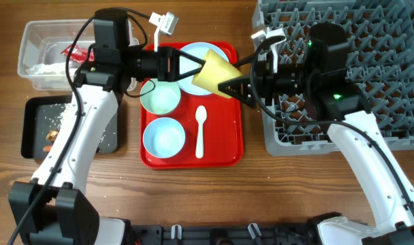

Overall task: Sort waste into correct bins and load items into the dishwasher rack
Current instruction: 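Hand the yellow cup from the left gripper to the right gripper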

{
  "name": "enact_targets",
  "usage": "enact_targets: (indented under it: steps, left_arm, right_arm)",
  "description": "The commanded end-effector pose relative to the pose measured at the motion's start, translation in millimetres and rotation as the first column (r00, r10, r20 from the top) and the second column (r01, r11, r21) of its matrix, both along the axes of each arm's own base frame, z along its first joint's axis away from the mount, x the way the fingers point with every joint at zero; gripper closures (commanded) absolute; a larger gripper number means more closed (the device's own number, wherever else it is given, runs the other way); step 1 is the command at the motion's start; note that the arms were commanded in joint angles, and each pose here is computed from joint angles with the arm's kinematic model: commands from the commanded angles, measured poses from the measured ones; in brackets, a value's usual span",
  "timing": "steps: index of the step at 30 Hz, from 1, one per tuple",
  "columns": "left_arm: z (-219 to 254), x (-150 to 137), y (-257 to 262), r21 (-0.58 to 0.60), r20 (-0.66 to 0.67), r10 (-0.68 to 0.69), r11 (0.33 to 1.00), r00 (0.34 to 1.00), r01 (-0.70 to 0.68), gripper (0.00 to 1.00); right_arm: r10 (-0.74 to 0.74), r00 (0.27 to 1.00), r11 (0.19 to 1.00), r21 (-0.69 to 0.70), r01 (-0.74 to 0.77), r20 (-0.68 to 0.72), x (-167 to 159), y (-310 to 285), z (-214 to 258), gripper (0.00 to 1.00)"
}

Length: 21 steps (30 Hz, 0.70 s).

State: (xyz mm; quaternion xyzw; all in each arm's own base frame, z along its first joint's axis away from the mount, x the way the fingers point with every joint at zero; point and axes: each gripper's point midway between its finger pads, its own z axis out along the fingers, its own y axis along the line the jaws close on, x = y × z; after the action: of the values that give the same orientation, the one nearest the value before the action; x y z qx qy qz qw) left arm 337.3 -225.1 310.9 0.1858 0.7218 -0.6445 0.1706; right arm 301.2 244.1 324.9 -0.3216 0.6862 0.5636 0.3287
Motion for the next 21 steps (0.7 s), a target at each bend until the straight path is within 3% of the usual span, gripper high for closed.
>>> enact_targets:
  steps: [1,3,9,21]
  left_arm:
    - [1.9,-5.3,-12.0,-0.003,-0.008,-0.033,0.999,0.999,0.033,0.96]
    - [2.0,-5.2,-12.0,-0.003,-0.007,-0.033,0.999,0.999,0.033,0.96]
    - [2.2,-4.9,-11.8,-0.003,-0.005,-0.032,0.999,0.999,0.032,0.96]
    - [0.9,-3.1,-11.9,0.004,-0.004,-0.021,1.0,1.0,0.021,0.96]
  right_arm:
    - [0.032,0.999,0.999,0.004,-0.032,0.009,-5.7,9.0,3.5,0.24]
    - [-0.014,1.0,1.0,-0.02,0.014,0.0,1.5,7.6,-1.7,0.19]
    - [-0.039,0.999,0.999,-0.03,0.039,-0.001,6.1,4.6,-3.9,0.2]
    - [-0.094,0.996,0.995,-0.011,0.094,0.006,22.1,-22.2,0.4,0.34]
